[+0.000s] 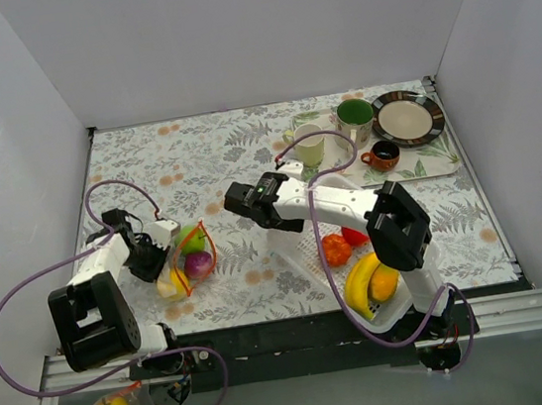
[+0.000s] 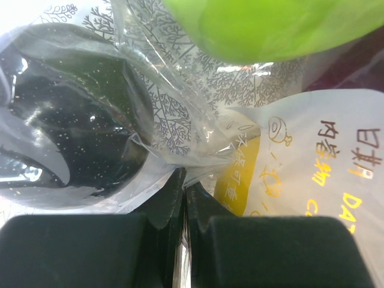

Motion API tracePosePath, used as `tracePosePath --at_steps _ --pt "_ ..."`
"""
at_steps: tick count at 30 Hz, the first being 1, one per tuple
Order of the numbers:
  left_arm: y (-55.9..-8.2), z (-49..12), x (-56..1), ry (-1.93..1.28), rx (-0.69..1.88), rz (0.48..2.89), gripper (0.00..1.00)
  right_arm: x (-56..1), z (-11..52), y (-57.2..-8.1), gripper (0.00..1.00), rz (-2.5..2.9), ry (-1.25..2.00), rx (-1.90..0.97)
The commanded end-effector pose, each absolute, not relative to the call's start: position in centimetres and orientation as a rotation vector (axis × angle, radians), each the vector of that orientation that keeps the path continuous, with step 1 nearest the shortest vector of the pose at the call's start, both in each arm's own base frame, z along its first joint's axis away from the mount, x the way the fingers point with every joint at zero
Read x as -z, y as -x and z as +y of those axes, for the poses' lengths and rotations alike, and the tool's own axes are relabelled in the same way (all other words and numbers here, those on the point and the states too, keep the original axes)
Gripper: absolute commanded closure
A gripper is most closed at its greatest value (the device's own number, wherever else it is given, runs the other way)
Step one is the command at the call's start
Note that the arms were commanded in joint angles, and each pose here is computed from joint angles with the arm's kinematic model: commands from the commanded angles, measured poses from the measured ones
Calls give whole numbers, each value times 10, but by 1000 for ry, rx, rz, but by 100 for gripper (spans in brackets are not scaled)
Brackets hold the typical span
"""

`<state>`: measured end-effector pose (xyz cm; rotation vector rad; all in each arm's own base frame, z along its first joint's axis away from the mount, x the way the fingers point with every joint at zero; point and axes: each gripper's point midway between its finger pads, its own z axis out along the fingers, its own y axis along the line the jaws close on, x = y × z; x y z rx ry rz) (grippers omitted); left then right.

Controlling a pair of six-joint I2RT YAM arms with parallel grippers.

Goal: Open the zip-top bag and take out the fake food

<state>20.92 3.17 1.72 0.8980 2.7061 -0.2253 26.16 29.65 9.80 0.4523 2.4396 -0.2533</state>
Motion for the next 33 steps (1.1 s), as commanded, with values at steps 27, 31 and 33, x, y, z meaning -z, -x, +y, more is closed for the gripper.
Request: tracePosePath --at_steps 27,31,33 --pt "-203 30 -20 -921 241 2708 100 -83 358 -206 61 2441 156 207" --pt "-203 29 -21 -919 248 2707 100 -91 347 -199 46 2413 121 245" --pt "-202 28 -21 -921 261 2709 100 -97 345 -202 39 2392 105 244"
